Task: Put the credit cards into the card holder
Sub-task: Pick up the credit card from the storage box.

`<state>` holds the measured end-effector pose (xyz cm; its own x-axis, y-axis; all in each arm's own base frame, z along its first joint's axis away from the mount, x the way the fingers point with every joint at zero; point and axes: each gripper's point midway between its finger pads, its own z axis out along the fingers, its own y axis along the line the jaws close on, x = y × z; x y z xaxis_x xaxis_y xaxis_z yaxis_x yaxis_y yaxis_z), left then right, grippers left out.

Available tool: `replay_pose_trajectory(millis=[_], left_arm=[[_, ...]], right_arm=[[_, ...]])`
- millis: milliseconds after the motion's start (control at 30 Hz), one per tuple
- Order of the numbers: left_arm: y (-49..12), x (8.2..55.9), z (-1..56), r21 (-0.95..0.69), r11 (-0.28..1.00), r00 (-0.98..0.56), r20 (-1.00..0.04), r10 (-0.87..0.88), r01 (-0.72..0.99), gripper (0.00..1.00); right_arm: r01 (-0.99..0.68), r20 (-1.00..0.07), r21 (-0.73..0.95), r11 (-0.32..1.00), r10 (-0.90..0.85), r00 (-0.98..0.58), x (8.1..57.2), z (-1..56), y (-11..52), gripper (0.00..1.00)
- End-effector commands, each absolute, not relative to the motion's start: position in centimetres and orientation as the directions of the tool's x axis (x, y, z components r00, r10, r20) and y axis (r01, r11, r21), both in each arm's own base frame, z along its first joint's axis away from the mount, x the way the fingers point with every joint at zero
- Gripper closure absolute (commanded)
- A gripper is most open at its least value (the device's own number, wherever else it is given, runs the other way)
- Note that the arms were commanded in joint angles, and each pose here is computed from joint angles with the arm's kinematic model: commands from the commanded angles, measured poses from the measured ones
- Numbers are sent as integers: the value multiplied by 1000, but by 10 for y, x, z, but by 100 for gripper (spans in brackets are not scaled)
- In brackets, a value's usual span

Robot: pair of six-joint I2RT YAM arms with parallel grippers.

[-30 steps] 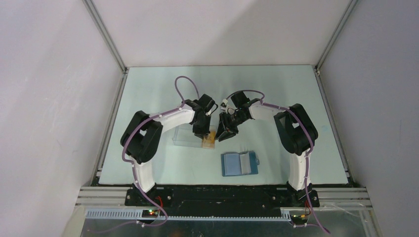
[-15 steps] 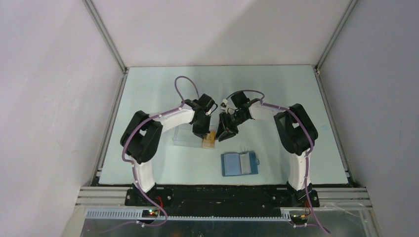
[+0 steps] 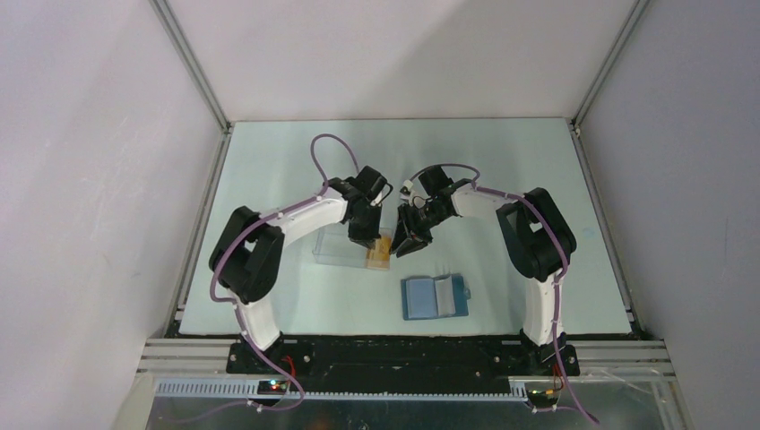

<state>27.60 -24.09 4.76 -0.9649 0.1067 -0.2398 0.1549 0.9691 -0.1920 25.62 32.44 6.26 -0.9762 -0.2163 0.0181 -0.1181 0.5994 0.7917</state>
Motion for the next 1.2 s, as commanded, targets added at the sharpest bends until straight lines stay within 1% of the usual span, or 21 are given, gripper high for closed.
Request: replay_pose_trajectory(millis=[0, 233, 300, 433, 467, 533, 633, 867, 933, 1000, 1033, 1100, 1167], left_arm=[[-275, 282, 84, -333, 924, -947, -311, 78, 186, 93], [-284, 276, 82, -381, 905, -953, -291, 77, 190, 91], [-286, 276, 85, -400, 897, -952, -299, 67, 189, 88], [-291, 275, 88, -422, 886, -952, -300, 63, 191, 80], [-292, 275, 88, -427, 884, -951, -303, 60, 192, 76], [-291, 275, 85, -424, 886, -952, -300, 61, 190, 72], [-288, 274, 77, -408, 895, -956, -288, 60, 180, 71], [-274, 271, 60, -347, 924, -958, -281, 62, 162, 73], [-274, 270, 59, -346, 925, -959, -276, 61, 159, 77], [-273, 271, 56, -343, 926, -961, -271, 63, 157, 86], [-273, 271, 55, -342, 927, -961, -269, 62, 155, 95], [-273, 273, 55, -342, 927, -961, -271, 60, 154, 99], [-274, 275, 60, -348, 924, -957, -284, 55, 157, 100]], right_arm=[[-138, 28, 755, 641, -242, -970, 250, 42, 327, 65], [-140, 25, 756, 640, -242, -970, 250, 43, 327, 65], [-140, 26, 755, 641, -242, -970, 250, 43, 327, 65], [-140, 26, 755, 641, -242, -970, 250, 43, 327, 65], [-140, 25, 755, 641, -241, -970, 250, 43, 327, 65], [-140, 26, 754, 641, -242, -970, 250, 43, 327, 65], [-141, 25, 754, 641, -243, -970, 250, 43, 327, 65], [-139, 28, 753, 643, -243, -970, 249, 42, 327, 65], [-139, 28, 753, 643, -243, -970, 249, 42, 327, 65], [-141, 26, 753, 642, -243, -970, 250, 42, 327, 65], [-141, 26, 753, 643, -243, -970, 249, 43, 327, 65], [-143, 24, 753, 642, -244, -970, 249, 44, 327, 65], [-146, 21, 752, 643, -245, -969, 249, 46, 325, 64]])
